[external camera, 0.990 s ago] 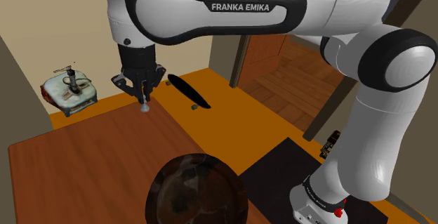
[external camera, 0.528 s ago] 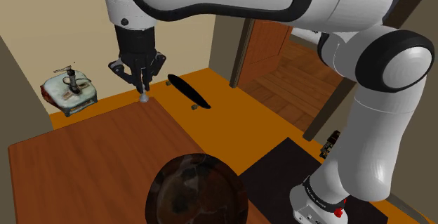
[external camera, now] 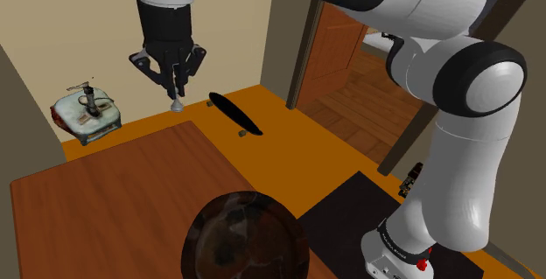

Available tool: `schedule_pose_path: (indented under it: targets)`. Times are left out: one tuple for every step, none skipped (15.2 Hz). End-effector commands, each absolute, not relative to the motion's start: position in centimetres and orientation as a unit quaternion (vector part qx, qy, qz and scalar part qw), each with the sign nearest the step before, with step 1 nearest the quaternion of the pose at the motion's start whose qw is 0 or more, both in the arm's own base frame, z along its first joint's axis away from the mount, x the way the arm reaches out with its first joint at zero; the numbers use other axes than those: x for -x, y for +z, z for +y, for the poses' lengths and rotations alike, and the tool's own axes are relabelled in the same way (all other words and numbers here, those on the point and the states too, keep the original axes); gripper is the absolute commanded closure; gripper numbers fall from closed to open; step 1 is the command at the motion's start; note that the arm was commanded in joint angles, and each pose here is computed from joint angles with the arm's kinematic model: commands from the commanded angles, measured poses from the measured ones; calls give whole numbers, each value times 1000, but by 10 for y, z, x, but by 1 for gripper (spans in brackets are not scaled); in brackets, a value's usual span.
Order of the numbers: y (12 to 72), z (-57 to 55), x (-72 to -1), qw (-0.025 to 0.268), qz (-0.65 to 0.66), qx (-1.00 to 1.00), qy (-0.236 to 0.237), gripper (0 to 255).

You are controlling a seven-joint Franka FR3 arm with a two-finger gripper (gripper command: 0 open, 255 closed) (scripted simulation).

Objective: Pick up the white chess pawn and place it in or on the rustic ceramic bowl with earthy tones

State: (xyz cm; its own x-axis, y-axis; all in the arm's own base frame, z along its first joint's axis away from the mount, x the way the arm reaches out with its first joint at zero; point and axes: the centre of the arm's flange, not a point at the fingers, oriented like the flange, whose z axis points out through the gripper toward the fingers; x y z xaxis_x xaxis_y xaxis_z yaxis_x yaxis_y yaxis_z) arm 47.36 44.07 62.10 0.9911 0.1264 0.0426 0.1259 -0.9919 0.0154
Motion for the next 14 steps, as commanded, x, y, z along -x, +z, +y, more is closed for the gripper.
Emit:
schedule_pose_path:
  targets:
    - [632, 441, -473, 6, 63, -998, 21, 255]
    - [638, 441, -473, 6, 63, -998, 21, 255]
    - [643, 441, -473, 6, 63, -998, 21, 255]
    - [648, 441, -473, 6, 63, -998, 21, 255]
    - [654, 441, -473, 6, 63, -998, 21, 255]
    - [659, 441, -473, 6, 63, -998, 21, 255]
    - [660, 441, -473, 6, 63, -998, 21, 255]
    - [661, 442, -459, 6, 63, -998, 21, 255]
    - [662, 443, -446, 6, 63, -998, 21, 255]
    - [663, 444, -433, 6, 63, -998, 21, 255]
    - [664, 445, -420, 6, 63, -998, 21, 255]
    - [665, 446, -407, 6, 63, -998, 21, 255]
    - [666, 447, -394, 6, 63, -998, 21, 255]
    - [667, 448, -381, 6, 63, -998, 21, 255]
